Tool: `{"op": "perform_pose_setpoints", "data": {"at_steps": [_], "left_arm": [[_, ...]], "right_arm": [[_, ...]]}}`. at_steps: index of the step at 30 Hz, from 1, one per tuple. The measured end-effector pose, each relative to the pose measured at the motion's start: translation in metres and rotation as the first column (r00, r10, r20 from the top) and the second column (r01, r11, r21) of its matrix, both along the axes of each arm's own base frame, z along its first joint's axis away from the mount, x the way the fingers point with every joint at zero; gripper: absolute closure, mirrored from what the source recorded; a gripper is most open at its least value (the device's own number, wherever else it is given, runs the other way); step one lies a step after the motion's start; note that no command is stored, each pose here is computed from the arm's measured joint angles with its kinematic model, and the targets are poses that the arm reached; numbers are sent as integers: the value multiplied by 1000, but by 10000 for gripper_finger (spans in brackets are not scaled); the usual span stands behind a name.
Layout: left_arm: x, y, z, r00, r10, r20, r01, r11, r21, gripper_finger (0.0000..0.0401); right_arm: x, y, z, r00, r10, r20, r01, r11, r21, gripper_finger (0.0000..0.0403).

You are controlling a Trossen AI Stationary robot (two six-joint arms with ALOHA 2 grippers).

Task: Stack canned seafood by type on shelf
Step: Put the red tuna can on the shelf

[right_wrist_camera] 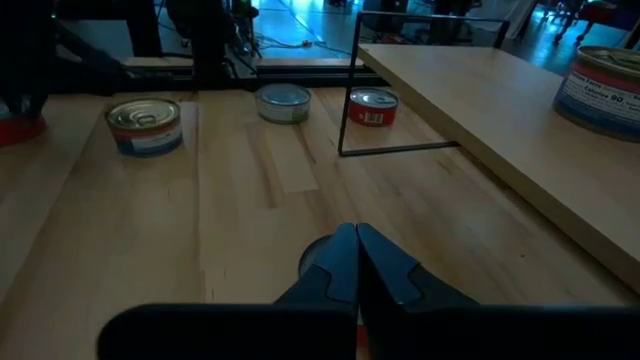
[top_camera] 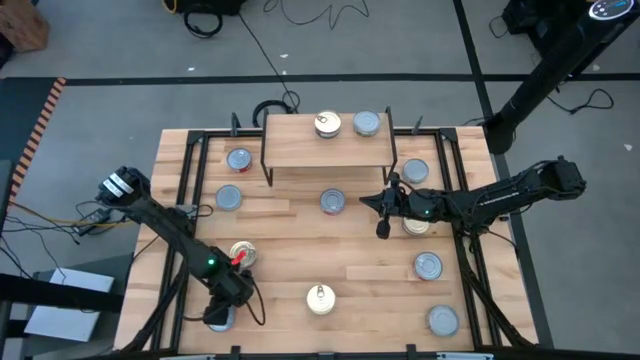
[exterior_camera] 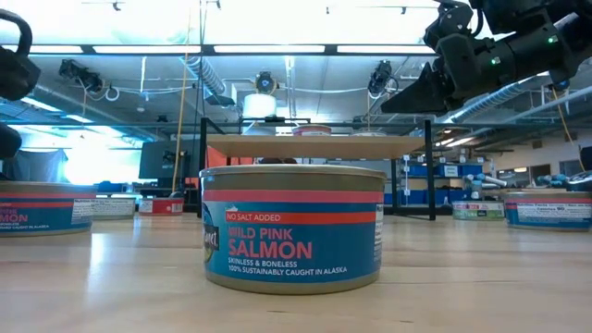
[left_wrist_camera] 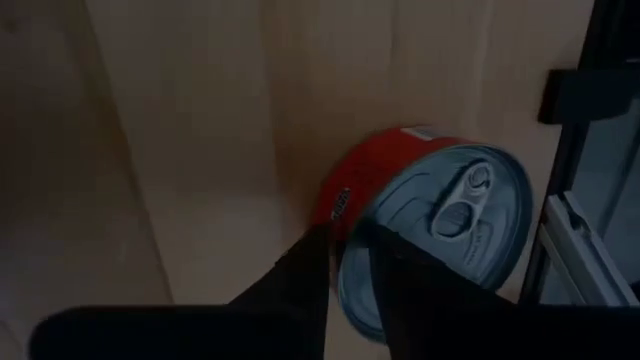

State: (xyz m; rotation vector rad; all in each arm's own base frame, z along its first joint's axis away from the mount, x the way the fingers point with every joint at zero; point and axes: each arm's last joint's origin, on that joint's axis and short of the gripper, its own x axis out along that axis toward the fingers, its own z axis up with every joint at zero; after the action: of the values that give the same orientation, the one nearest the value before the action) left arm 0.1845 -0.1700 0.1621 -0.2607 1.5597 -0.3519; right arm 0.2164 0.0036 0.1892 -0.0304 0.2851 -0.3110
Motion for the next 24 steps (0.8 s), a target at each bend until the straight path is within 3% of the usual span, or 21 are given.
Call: {"op": "perform_pose_setpoints", "data": {"at_steps": [7,14,24], "left_arm": [[0,0,0,1000,0,4,0,1000,0,394],[6,4,3,999,2,37,-2,1000,12,398],[45,35,22,972,9,235,-31,995,90,400]], "right_arm": [[0,0,0,1000,0,0,0,1000,0,396],[0,0,0,1000,0,0,0,1000,0,396],[0,1,0,1000,-5,3,5,1000,23,396]]}}
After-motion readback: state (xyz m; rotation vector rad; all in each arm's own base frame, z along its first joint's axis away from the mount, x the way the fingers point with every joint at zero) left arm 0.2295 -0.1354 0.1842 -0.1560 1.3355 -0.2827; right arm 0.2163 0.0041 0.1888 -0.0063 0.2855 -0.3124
